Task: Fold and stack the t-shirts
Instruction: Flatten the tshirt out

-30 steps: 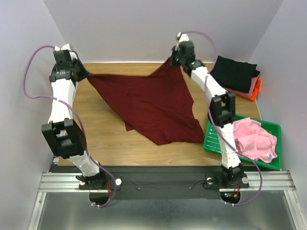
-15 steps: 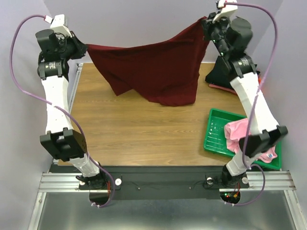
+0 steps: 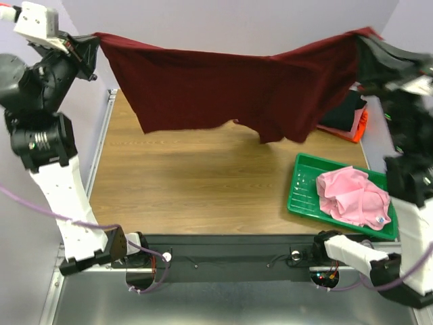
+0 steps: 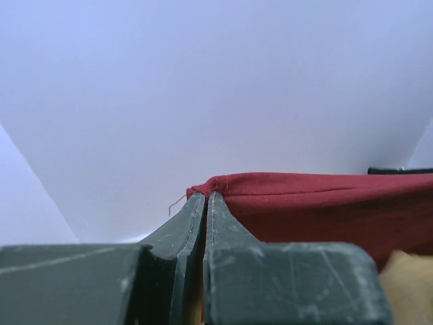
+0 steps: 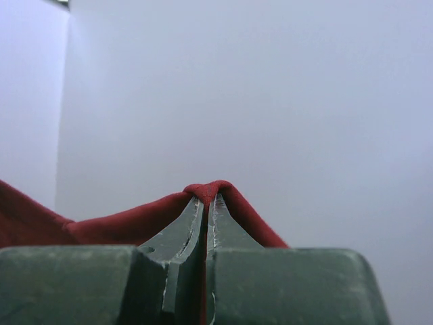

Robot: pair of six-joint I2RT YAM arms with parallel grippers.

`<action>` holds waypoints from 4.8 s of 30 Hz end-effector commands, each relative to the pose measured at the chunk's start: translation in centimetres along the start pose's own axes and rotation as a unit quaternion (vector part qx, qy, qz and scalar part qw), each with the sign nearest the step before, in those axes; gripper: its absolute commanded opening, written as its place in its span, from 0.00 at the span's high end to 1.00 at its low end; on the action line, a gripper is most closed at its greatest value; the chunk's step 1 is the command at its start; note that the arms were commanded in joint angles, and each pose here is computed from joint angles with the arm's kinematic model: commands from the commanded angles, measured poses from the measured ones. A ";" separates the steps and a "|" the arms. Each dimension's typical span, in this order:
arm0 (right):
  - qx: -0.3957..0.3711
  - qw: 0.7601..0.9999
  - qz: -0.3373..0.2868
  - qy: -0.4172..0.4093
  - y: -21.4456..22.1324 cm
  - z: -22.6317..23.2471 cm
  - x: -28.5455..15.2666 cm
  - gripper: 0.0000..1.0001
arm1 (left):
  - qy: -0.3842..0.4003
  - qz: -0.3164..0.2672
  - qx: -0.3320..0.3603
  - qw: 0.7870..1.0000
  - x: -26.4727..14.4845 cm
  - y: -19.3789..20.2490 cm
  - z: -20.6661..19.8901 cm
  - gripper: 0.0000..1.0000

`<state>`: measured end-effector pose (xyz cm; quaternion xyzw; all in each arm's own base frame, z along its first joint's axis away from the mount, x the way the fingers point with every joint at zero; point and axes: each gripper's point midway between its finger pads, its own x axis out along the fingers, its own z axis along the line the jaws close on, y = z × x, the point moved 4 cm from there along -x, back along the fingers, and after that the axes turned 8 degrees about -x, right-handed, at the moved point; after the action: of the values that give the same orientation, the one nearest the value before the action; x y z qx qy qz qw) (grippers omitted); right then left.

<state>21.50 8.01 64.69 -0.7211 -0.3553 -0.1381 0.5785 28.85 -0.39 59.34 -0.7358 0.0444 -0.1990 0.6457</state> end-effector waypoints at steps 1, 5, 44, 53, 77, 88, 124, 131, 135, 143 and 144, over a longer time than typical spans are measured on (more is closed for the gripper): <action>-0.017 0.994 -0.105 0.007 -6.9 -1.2 -1.7 1.00 | 0.023 -0.052 0.050 0.997 -2.6 -4.1 -2.8 1.00; -0.026 0.992 -0.121 0.014 -8.3 -1.7 -1.8 0.99 | 0.029 -0.062 0.052 0.996 -3.0 -4.8 -3.4 1.00; 0.023 0.993 0.114 -0.007 17.2 3.2 11.0 1.00 | 0.035 0.105 -0.098 0.989 9.1 11.6 7.5 1.00; 0.004 1.000 0.007 -0.026 2.9 0.9 4.7 1.00 | 0.024 -0.001 -0.022 0.999 3.3 1.4 3.1 1.00; 0.004 1.000 -0.007 0.010 3.0 -0.4 9.1 0.99 | -0.008 0.022 -0.020 1.000 2.1 1.3 3.5 1.00; 0.074 0.972 0.225 0.011 35.3 6.6 17.0 0.83 | -0.098 0.280 -0.254 0.921 9.4 27.7 16.6 0.61; 0.233 0.823 0.506 -0.111 53.7 20.5 -2.1 0.00 | -0.182 0.436 -0.360 0.804 6.8 46.8 6.7 0.01; 0.239 0.800 0.540 -0.107 57.2 21.8 -4.3 0.00 | -0.184 0.459 -0.389 0.777 5.5 51.2 6.5 0.01; 0.238 0.790 0.555 -0.106 59.1 22.5 -5.3 0.00 | -0.199 0.463 -0.386 0.773 5.1 52.7 6.9 0.01; 0.231 0.774 0.582 -0.098 62.5 23.3 -6.6 0.00 | -0.212 0.471 -0.388 0.763 5.1 55.2 7.7 0.01; 0.229 0.769 0.589 -0.096 63.3 23.5 -6.9 0.00 | -0.217 0.473 -0.389 0.760 5.2 55.8 8.1 0.01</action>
<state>52.88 22.44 7.77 -0.6424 0.0551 0.3936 0.6553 46.55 -3.99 8.19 -0.8387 0.3234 0.3092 0.3104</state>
